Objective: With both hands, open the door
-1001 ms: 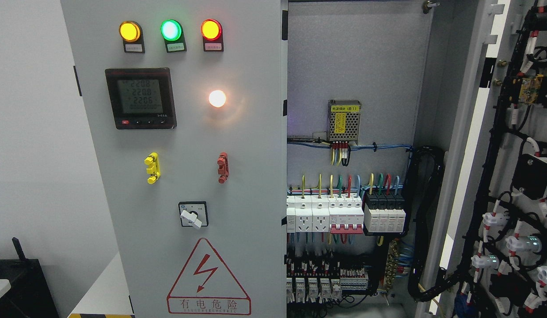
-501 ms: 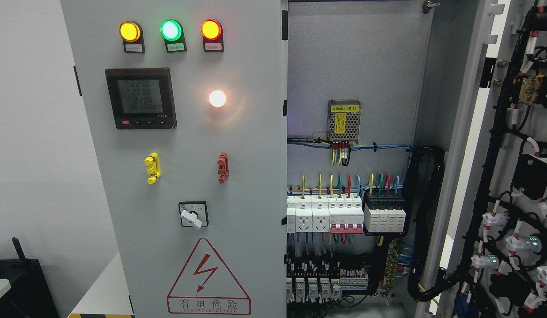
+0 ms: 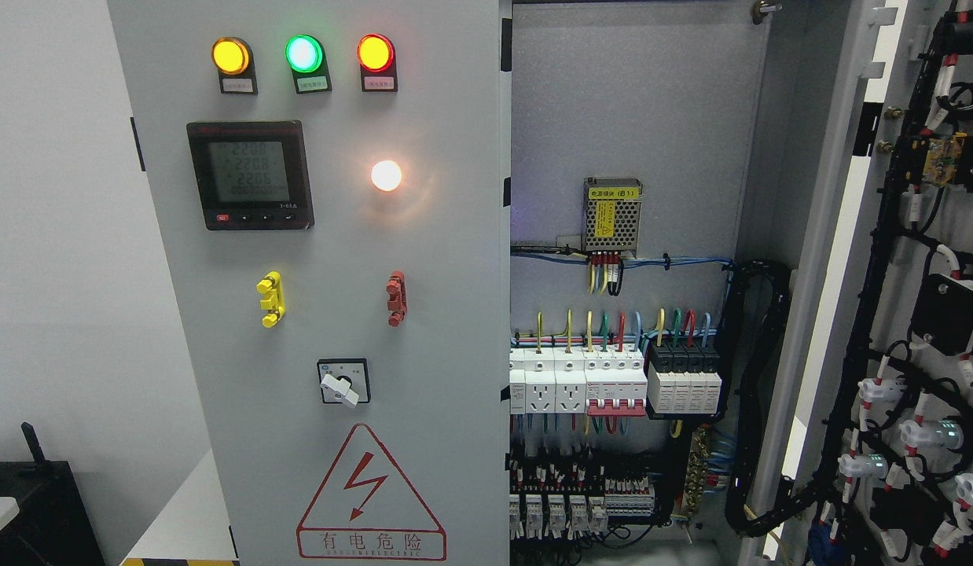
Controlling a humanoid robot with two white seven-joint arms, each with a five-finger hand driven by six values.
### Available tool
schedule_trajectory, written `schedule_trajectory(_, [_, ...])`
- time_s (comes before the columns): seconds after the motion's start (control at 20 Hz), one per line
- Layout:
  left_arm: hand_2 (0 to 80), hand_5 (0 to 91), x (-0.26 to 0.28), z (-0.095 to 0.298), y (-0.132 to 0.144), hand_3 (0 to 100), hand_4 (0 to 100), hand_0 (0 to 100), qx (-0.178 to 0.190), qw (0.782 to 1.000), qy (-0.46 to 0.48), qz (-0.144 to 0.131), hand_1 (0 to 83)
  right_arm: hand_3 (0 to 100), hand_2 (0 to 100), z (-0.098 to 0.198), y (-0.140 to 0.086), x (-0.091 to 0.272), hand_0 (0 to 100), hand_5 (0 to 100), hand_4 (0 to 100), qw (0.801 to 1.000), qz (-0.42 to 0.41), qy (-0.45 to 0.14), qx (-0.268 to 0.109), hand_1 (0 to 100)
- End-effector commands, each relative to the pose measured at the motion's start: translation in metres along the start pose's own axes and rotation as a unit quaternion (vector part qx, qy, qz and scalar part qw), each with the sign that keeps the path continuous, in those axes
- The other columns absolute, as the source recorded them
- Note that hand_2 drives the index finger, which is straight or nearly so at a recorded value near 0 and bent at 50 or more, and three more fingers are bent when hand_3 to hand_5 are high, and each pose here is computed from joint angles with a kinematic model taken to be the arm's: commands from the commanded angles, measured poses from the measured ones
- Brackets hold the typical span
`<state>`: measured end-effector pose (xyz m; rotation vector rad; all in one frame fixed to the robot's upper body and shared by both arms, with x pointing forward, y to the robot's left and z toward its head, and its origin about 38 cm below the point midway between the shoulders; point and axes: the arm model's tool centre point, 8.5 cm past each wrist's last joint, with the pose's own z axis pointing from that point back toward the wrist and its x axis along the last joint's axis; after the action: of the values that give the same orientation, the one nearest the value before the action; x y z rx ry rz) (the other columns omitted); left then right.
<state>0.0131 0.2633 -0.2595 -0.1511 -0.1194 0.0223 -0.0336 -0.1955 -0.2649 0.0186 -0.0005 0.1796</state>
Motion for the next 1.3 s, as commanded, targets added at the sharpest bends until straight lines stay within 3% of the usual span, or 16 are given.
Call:
schedule_trajectory(0.0, [0.0, 0.0, -0.039, 0.005, -0.006, 0, 4, 0, 0.021, 0.994, 0.031, 0.106, 0.0, 0, 0, 0.0, -0.002, -0.001, 0, 0, 0, 1.0, -0.001, -0.004, -0.004, 0])
schedule_trajectory(0.15, [0.0, 0.0, -0.041, 0.005, -0.008, 0, 4, 0, 0.013, 0.997, 0.041, 0.072, 0.0, 0, 0, 0.0, -0.002, 0.0, 0, 0, 0, 1.0, -0.002, -0.008, -0.004, 0])
schedule_trajectory(0.3, [0.0, 0.0, -0.041, 0.005, -0.009, 0, 4, 0, 0.01, 0.997, 0.042, 0.062, 0.0, 0, 0, 0.001, -0.002, -0.004, 0, 0, 0, 1.0, -0.004, -0.023, -0.005, 0])
schedule_trajectory(0.45, [0.0, 0.0, -0.045, 0.006, -0.009, 0, 4, 0, 0.005, 0.998, 0.052, 0.026, 0.0, 0, 0, 0.005, -0.016, -0.009, 0, 0, 0, 0.999, -0.006, -0.046, -0.018, 0])
schedule_trajectory(0.75, [0.0, 0.0, -0.045, 0.006, -0.008, 0, 4, 0, 0.004, 0.999, 0.05, 0.012, 0.0, 0, 0, 0.011, -0.019, -0.009, 0, 0, 0, 0.997, -0.007, -0.072, -0.022, 0])
schedule_trajectory(0.9, [0.0, 0.0, -0.047, 0.006, -0.009, 0, 4, 0, 0.002, 0.999, 0.052, 0.007, 0.0, 0, 0, 0.019, -0.032, -0.006, 0, 0, 0, 0.994, -0.004, -0.103, -0.035, 0])
schedule_trajectory(1.1, [0.0, 0.0, -0.047, 0.006, -0.008, 0, 4, 0, 0.003, 0.999, 0.053, 0.005, 0.0, 0, 0, 0.035, -0.029, -0.005, 0, 0, 0, 0.988, -0.006, -0.149, -0.035, 0])
schedule_trajectory(1.25, [0.0, 0.0, -0.048, 0.006, -0.009, 0, 4, 0, 0.0, 0.998, 0.056, -0.009, 0.0, 0, 0, 0.05, -0.038, -0.01, 0, 0, 0, 0.981, 0.0, -0.189, -0.045, 0])
